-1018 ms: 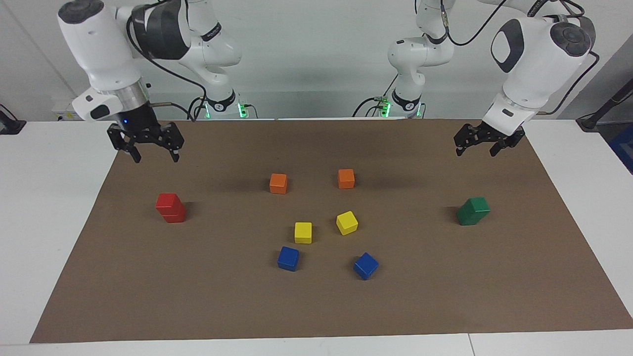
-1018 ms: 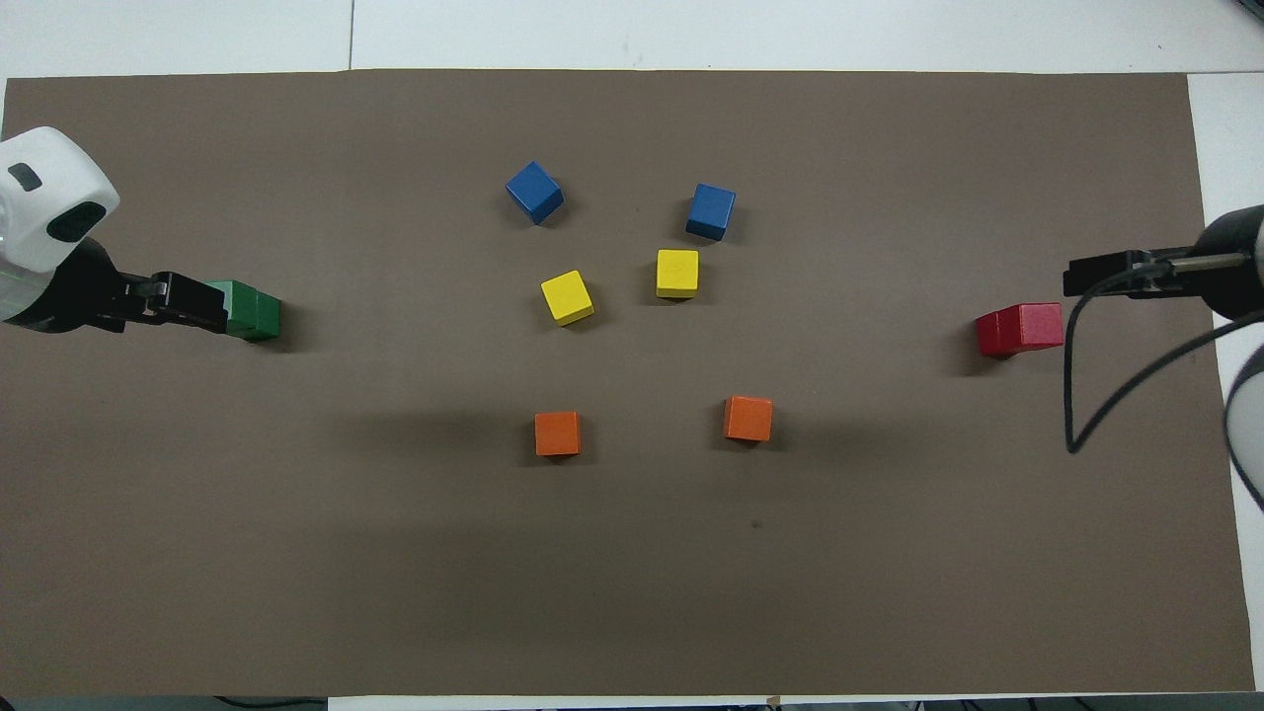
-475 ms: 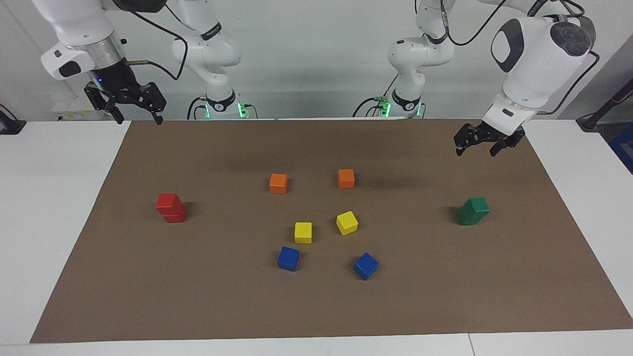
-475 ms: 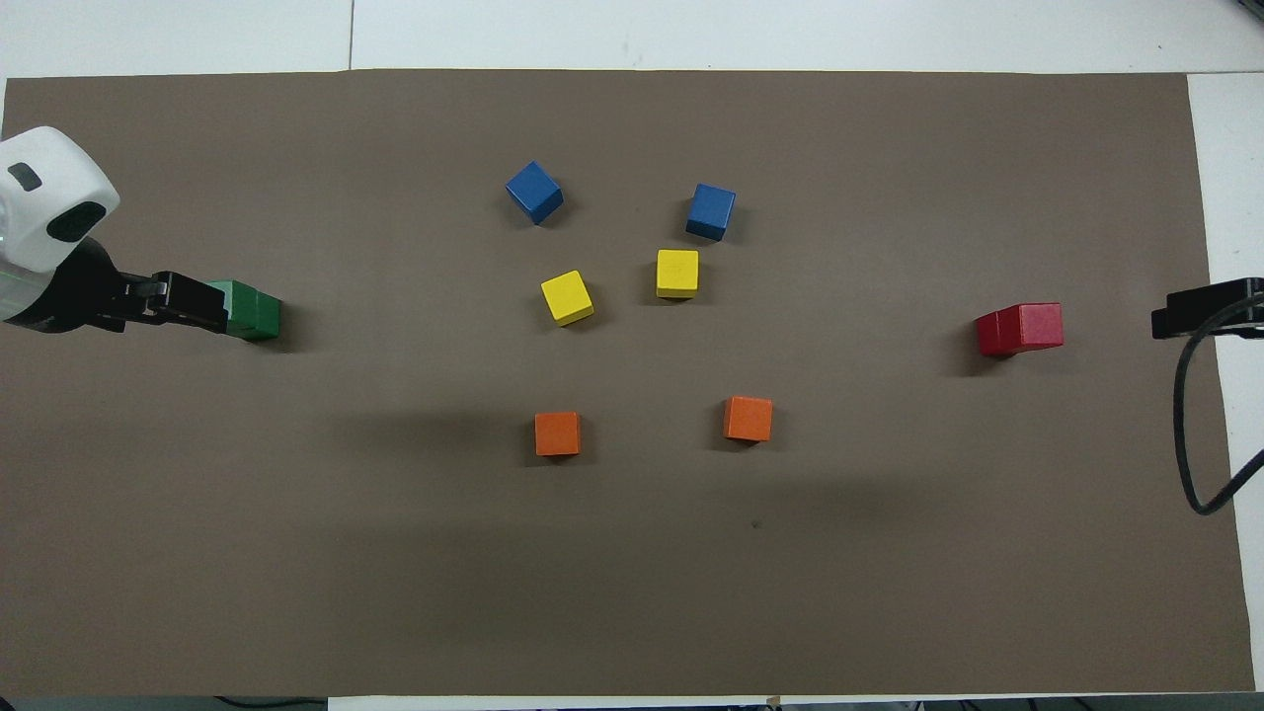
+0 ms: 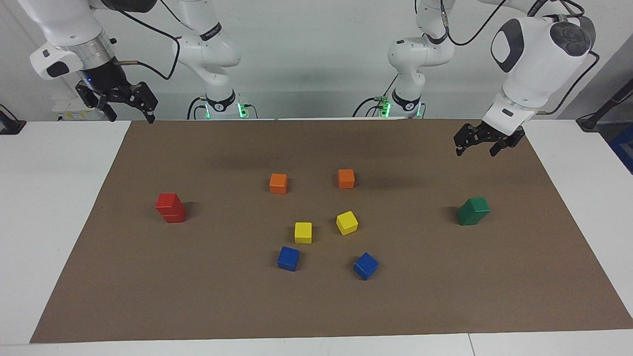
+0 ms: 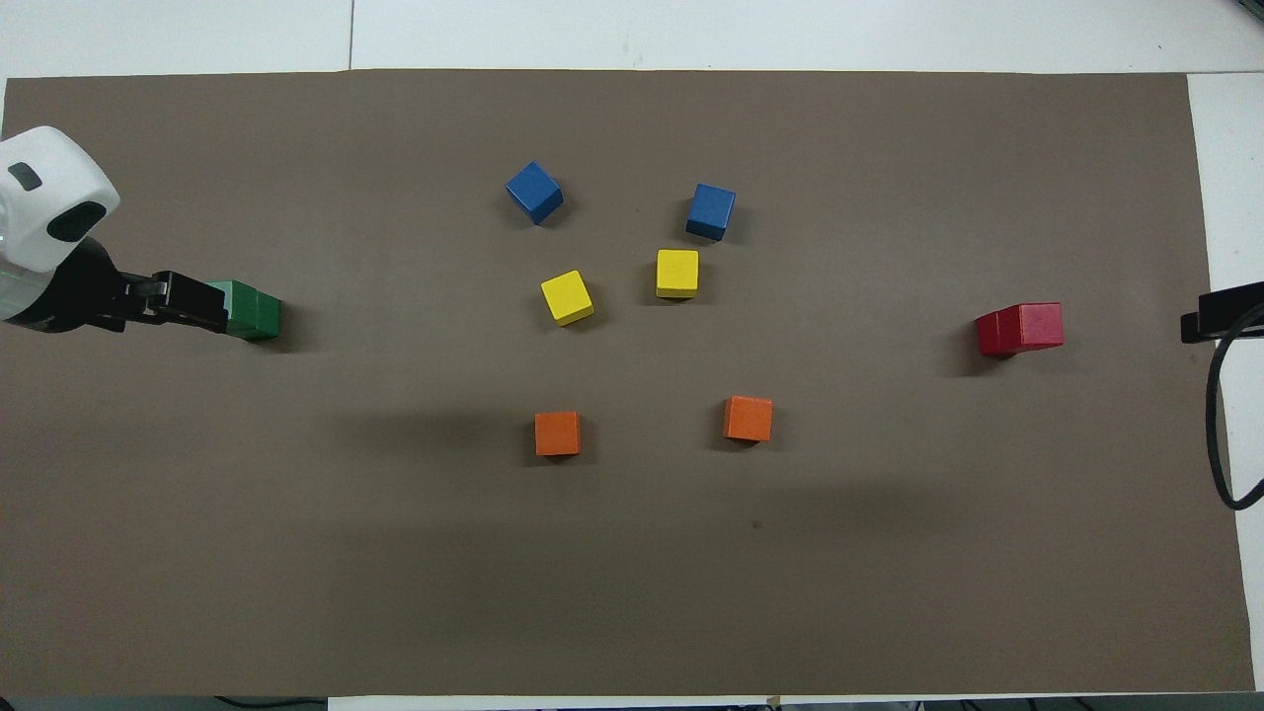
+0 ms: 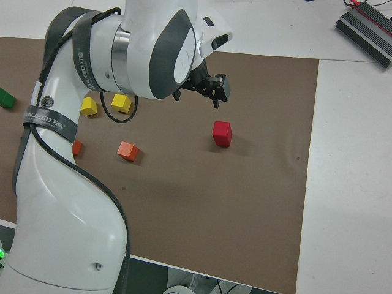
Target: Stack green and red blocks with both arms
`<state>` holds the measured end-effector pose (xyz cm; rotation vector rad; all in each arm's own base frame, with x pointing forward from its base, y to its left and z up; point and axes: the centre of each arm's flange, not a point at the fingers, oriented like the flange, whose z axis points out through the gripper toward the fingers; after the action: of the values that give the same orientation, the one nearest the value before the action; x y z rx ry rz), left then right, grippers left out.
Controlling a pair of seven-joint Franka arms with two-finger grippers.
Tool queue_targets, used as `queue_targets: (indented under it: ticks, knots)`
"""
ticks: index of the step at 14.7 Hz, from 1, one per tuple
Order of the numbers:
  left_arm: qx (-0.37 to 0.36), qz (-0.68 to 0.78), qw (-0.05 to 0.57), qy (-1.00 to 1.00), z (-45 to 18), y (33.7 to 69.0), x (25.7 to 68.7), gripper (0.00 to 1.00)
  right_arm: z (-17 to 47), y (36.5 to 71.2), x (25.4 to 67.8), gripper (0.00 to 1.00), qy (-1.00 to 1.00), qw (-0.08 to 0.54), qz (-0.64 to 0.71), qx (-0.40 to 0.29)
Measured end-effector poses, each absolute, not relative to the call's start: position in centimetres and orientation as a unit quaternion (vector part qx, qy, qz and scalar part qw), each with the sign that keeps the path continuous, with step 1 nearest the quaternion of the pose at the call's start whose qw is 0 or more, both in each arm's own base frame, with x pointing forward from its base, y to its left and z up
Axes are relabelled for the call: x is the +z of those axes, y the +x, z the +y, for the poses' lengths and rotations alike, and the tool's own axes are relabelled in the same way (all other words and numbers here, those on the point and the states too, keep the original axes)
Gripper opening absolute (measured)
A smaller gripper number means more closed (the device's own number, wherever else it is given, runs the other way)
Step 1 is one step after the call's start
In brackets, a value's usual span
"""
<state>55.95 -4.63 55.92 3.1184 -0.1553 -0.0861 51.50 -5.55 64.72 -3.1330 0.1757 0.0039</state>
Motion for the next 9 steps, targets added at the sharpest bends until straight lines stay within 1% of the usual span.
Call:
queue_targets:
  ticks: [9]
  knots:
    - [-0.026, -0.05, 0.009, 0.998, -4.63, 55.91, 56.06, 1.0, -5.48, 51.65, 64.55, 1.0, -0.998, 0.002, 0.055, 0.003]
